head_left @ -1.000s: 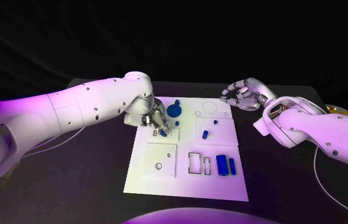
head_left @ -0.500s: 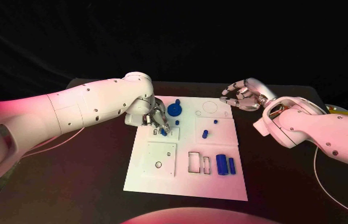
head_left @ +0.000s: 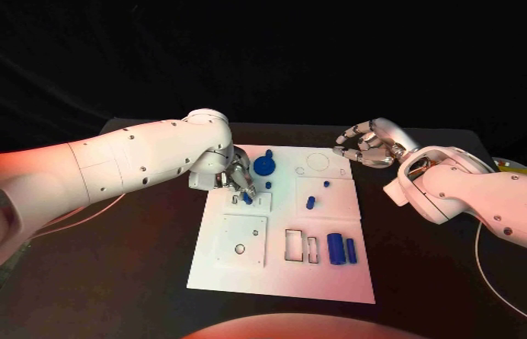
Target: Assemble the parts on the task board
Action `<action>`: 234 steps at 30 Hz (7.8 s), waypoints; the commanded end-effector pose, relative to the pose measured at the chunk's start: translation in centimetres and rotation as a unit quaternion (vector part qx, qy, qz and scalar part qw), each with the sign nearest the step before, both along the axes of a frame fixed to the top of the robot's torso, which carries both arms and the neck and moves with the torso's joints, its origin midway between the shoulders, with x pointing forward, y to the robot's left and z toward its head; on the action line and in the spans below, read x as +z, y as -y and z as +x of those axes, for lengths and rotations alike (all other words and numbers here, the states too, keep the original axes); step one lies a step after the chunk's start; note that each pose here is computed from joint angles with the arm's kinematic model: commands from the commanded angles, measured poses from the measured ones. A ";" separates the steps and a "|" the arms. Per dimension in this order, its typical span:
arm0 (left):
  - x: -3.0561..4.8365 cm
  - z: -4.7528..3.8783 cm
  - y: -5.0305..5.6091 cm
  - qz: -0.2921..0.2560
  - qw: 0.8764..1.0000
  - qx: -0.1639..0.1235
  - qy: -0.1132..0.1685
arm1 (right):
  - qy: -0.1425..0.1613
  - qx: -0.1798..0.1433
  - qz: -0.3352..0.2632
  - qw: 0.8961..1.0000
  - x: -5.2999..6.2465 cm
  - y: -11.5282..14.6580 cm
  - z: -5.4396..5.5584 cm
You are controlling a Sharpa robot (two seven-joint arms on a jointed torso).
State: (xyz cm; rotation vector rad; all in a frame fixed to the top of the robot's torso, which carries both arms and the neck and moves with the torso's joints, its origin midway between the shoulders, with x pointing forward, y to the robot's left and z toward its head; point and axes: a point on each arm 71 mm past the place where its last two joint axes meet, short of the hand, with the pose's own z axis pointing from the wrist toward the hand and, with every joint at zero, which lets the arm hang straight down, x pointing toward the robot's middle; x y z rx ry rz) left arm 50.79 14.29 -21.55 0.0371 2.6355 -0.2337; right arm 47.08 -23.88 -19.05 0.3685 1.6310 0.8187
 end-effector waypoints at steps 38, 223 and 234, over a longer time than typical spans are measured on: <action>-0.30 -0.42 0.1 -0.004 1.000 -0.004 0.011 | -0.009 0.006 -0.002 1.000 -0.4 -0.1 -0.1; 2.12 -0.79 -1.7 -0.048 0.997 0.039 0.047 | -0.012 -0.008 -0.005 1.000 -0.9 1.0 0.1; 4.49 0.08 -4.5 -0.084 0.989 0.086 0.081 | -0.012 -0.013 -0.007 1.000 -1.0 1.3 0.2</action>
